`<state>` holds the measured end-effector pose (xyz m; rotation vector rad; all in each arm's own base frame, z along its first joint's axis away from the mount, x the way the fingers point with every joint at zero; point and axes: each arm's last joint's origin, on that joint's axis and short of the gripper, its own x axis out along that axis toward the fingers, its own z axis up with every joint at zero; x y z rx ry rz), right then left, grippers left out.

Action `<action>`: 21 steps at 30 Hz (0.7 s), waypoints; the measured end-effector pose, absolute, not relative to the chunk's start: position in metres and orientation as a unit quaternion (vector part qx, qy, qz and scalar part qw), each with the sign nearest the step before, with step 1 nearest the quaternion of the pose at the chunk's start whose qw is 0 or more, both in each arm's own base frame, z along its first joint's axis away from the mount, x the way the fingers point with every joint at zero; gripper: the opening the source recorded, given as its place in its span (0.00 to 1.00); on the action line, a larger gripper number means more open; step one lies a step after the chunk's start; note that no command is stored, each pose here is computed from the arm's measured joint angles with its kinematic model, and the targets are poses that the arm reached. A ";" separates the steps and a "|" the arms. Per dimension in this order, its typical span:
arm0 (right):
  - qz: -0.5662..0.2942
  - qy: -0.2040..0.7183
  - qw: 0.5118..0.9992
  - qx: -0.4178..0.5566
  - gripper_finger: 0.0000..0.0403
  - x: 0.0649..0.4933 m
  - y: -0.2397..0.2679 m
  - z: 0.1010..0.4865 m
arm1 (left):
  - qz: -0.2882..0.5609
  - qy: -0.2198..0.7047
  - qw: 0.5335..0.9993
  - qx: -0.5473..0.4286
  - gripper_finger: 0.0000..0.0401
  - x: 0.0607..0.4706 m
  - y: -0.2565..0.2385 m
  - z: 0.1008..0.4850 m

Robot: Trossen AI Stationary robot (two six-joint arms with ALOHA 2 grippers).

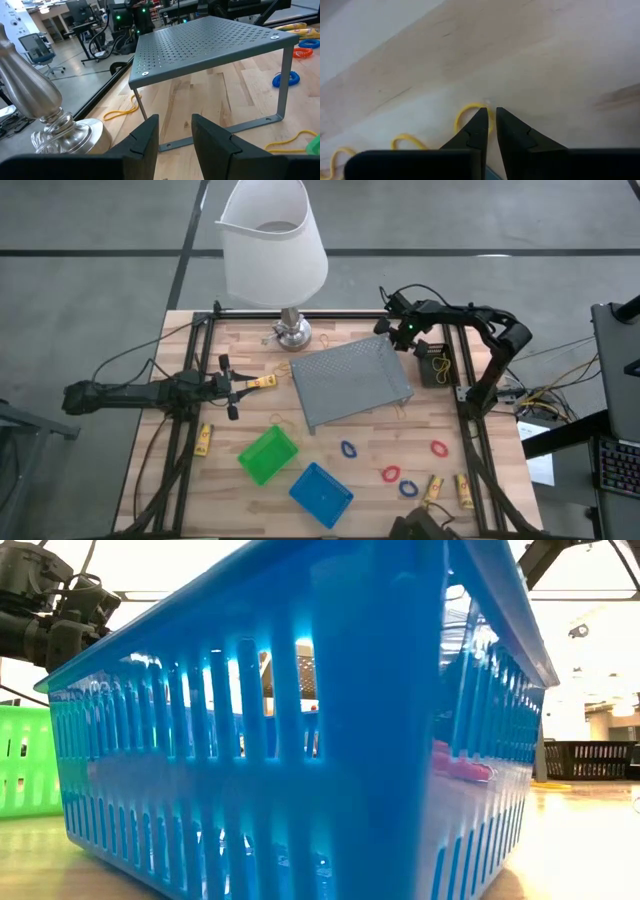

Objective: Pick & Place Office Desk Supplies
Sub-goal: Put the yellow rubber band into the black basket

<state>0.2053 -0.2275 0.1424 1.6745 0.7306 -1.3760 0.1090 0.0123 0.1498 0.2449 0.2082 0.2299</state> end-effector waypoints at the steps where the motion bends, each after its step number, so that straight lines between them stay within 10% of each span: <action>1: -0.547 0.290 0.415 0.666 0.08 0.206 -0.228 0.142 | 0.114 0.103 0.981 0.122 0.29 0.109 0.012 0.150; 21: -0.542 0.305 0.425 0.658 0.07 0.206 -0.228 0.138 | 0.114 0.103 0.981 0.122 0.29 0.109 0.012 0.150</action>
